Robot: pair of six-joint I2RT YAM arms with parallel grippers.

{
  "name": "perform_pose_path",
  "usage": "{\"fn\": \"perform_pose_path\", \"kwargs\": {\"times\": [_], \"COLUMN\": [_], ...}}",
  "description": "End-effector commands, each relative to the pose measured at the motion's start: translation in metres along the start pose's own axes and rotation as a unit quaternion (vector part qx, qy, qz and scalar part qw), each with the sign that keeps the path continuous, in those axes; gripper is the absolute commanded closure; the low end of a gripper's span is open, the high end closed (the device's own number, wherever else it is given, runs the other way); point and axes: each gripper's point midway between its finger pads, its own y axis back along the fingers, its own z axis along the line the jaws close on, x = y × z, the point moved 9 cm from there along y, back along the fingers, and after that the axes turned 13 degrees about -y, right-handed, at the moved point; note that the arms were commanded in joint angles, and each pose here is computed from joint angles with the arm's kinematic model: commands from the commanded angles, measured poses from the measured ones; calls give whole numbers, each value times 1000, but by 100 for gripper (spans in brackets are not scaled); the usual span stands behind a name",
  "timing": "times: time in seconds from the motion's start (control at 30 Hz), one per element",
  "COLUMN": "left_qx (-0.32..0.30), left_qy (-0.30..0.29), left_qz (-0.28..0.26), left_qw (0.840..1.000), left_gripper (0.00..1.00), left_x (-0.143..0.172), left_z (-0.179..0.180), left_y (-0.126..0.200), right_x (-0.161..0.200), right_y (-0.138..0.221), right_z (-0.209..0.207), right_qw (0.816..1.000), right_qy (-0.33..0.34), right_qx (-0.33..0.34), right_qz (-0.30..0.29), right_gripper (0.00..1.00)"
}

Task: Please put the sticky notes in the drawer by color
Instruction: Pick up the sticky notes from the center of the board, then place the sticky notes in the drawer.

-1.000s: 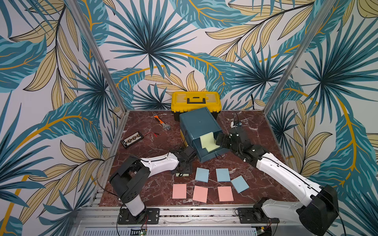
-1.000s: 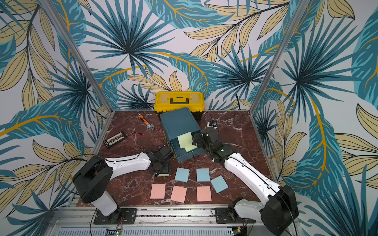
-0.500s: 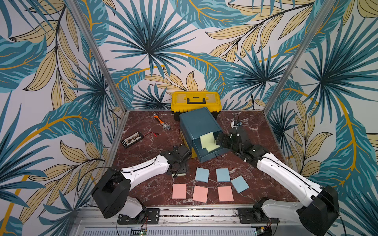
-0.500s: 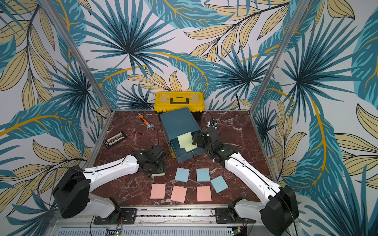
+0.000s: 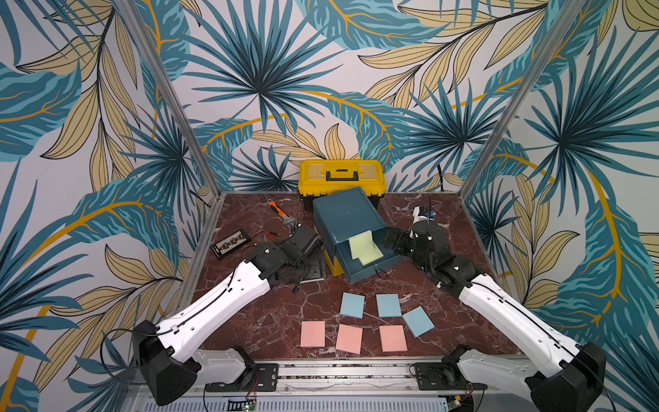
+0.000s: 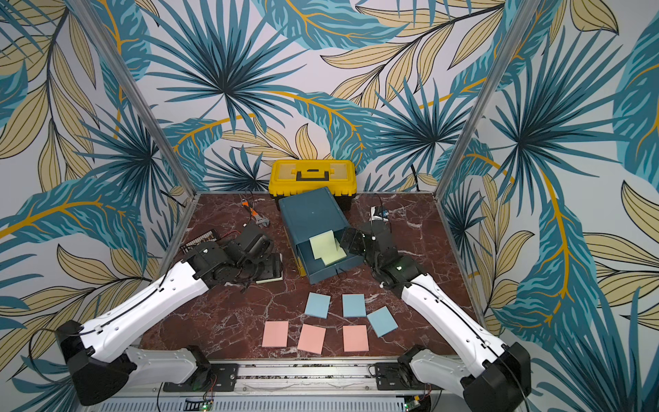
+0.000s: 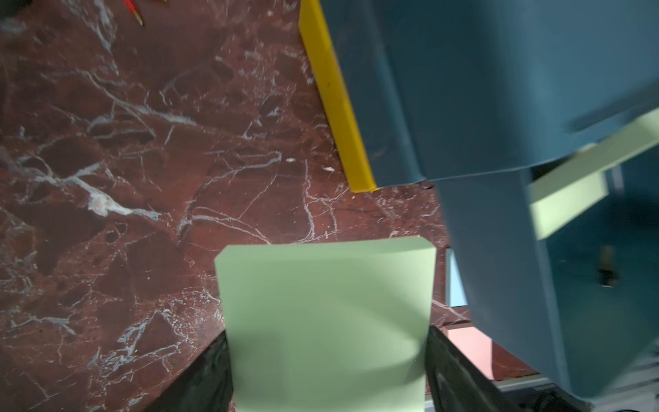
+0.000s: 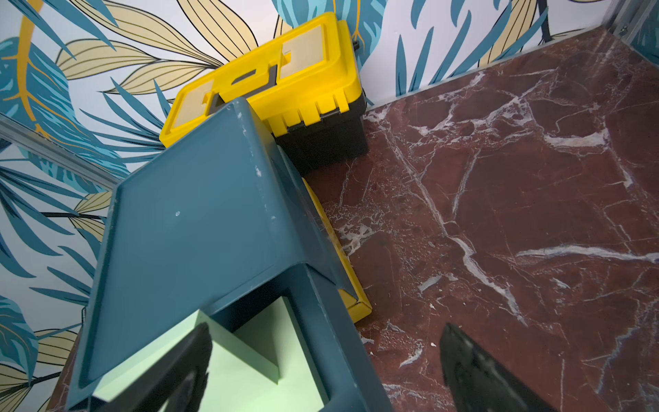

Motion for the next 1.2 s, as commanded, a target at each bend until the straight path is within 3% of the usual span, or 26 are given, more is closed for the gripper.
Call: {"fn": "perform_pose_path", "kwargs": {"times": [0.0, 0.2, 0.57, 1.17], "left_qx": [2, 38, 73, 70], "left_qy": [-26, -57, -103, -138], "left_qz": [-15, -37, -41, -8], "left_qw": [1000, 997, 991, 988], "left_gripper": [19, 19, 19, 19], "left_x": [-18, -49, -79, -79], "left_z": [-6, -32, -83, -111], "left_y": [19, 27, -4, -41], "right_x": [-3, -2, 0, 5], "right_y": [3, 10, 21, 22], "right_z": [-7, -20, -34, -43], "right_qw": [1000, 999, 998, 998], "right_qy": [0, -5, -4, -7], "right_qx": [19, 34, 50, 54], "right_qz": [-15, -20, -23, -16], "right_gripper": [1, 1, 1, 1]}}
